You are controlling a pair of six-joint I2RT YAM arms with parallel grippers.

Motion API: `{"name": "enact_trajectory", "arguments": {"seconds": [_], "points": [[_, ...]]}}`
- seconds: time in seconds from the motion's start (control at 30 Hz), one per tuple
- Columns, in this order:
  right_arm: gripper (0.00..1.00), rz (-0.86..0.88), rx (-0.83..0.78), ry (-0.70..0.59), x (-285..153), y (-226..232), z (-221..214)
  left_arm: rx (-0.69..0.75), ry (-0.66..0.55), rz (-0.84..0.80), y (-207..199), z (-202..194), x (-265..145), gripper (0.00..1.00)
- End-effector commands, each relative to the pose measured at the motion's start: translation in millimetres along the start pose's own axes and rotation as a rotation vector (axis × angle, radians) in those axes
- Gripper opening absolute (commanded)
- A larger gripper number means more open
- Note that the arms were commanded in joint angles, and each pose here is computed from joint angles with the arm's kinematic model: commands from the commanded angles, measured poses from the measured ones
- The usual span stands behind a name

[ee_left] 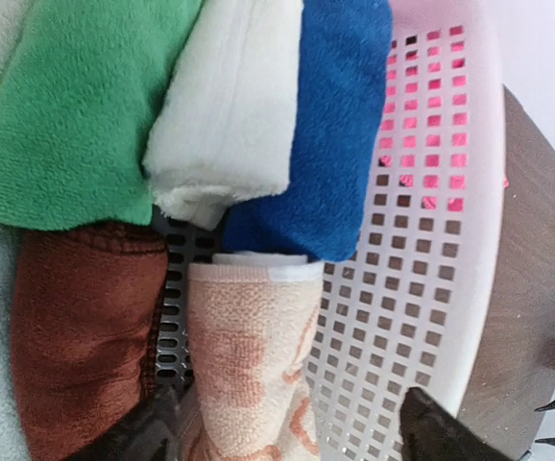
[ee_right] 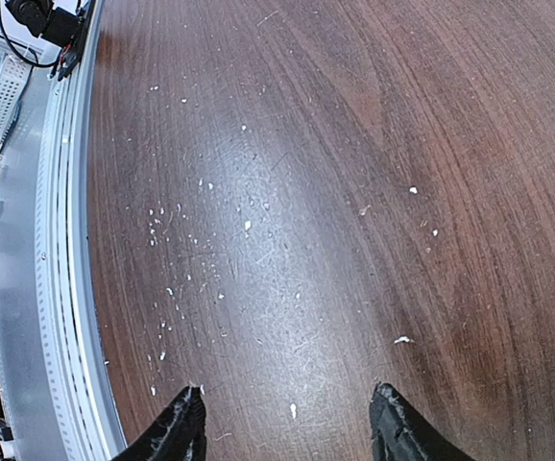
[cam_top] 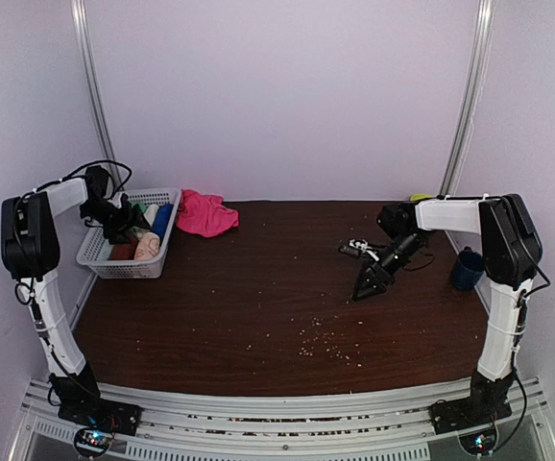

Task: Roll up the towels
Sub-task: Place the towel in the bin, then adjust the towel in the bin.

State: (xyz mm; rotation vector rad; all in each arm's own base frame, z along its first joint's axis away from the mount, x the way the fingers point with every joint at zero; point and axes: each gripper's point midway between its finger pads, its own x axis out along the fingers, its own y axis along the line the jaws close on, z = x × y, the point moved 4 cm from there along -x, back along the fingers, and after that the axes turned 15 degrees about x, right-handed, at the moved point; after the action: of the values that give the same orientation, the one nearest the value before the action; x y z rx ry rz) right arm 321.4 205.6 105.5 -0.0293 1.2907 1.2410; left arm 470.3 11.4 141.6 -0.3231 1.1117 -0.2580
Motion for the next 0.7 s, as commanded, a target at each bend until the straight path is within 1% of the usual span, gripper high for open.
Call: {"name": "enact_trajectory", "arguments": {"seconds": [0.0, 0.07, 0.13, 0.2, 0.33, 0.53, 0.63, 0.67], "points": [[0.58, 0.004, -0.015, -0.002, -2, 5, 4, 0.034, -0.085, 0.032, -13, 19, -40, 0.88], [0.58, 0.003, -0.015, -0.001, -1, 5, 4, 0.049, -0.095, 0.007, -22, 19, -45, 0.93], [0.58, 0.004, -0.018, -0.005, -2, 6, 5, 0.069, -0.087, 0.020, -27, 16, -43, 0.93], [0.57, 0.004, -0.017, -0.004, -1, 6, 5, 0.079, -0.058, 0.030, -31, 9, -33, 0.90], [0.56, 0.006, -0.013, -0.001, 0, 6, 4, 0.099, -0.020, 0.060, -38, -3, -11, 0.77], [0.54, 0.007, -0.014, -0.002, -1, 7, 5, 0.133, 0.015, 0.160, -44, -8, 9, 0.56], [0.54, 0.008, -0.013, -0.001, 0, 6, 5, 0.142, 0.028, 0.195, -43, -12, 14, 0.40], [0.54, 0.009, -0.016, -0.002, 0, 7, 5, 0.146, 0.033, 0.205, -44, -13, 16, 0.36]]}}
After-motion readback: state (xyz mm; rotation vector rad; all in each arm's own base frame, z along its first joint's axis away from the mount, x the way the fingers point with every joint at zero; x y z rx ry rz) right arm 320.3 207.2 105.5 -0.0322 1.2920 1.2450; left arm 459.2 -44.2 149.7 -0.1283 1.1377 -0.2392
